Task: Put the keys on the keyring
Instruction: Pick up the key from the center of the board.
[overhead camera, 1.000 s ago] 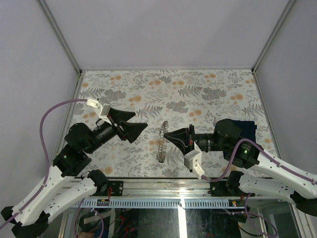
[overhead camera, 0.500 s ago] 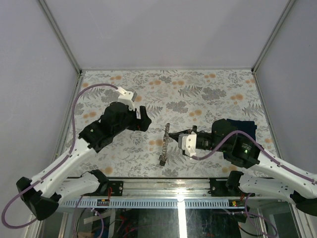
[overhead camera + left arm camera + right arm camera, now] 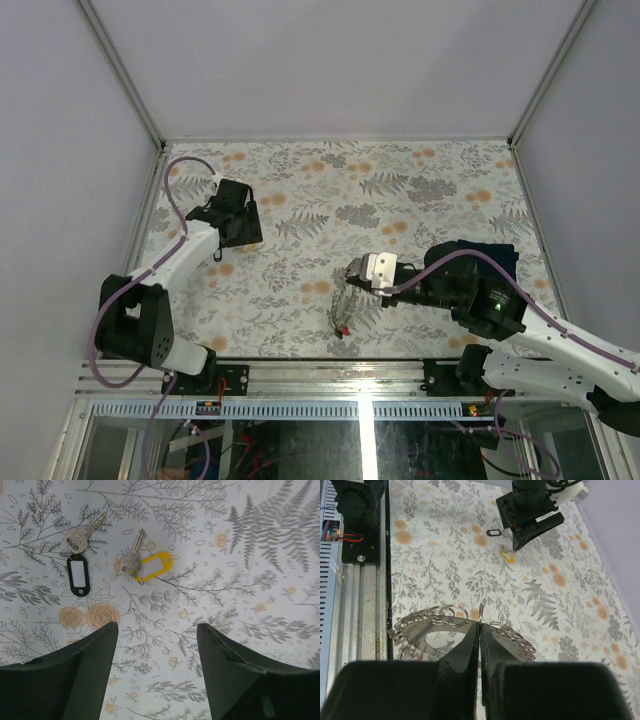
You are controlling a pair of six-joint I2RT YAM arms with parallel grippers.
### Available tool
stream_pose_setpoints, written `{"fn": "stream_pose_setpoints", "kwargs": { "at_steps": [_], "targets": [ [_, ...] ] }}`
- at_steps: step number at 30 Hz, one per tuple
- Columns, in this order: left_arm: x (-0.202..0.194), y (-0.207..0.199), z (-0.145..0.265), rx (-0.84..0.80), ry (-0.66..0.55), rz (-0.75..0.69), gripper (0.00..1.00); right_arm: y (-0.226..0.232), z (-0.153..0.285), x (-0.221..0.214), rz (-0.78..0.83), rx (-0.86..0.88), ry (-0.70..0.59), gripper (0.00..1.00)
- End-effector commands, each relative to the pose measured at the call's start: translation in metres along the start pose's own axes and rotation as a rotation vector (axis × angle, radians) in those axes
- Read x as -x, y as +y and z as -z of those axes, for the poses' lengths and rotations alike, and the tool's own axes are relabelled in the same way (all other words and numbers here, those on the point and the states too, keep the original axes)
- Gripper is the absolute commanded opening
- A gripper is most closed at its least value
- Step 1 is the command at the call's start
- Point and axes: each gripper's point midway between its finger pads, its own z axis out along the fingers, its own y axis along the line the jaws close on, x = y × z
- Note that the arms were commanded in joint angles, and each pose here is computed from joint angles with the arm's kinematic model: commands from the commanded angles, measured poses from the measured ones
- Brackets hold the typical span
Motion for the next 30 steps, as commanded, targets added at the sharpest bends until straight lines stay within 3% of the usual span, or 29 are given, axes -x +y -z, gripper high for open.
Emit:
{"fn": "stream_pose_setpoints", "kwargs": {
  "at_steps": [1,14,30],
  "targets": [
    [0.009,0.014,-0.023,0.115,-0.012,-0.009,0.64,-0.008,0.009,0.026,-0.036,-0.063,-0.118,0.0],
    [0.008,0.013,-0.083,0.187,0.003,0.042,0.45,0.004,0.013,0.019,-0.067,-0.038,-0.15,0.0],
    [0.001,0.03,-0.092,0.274,0.011,0.012,0.32,0.004,0.007,0.017,-0.056,-0.026,-0.13,0.0]
  ]
}}
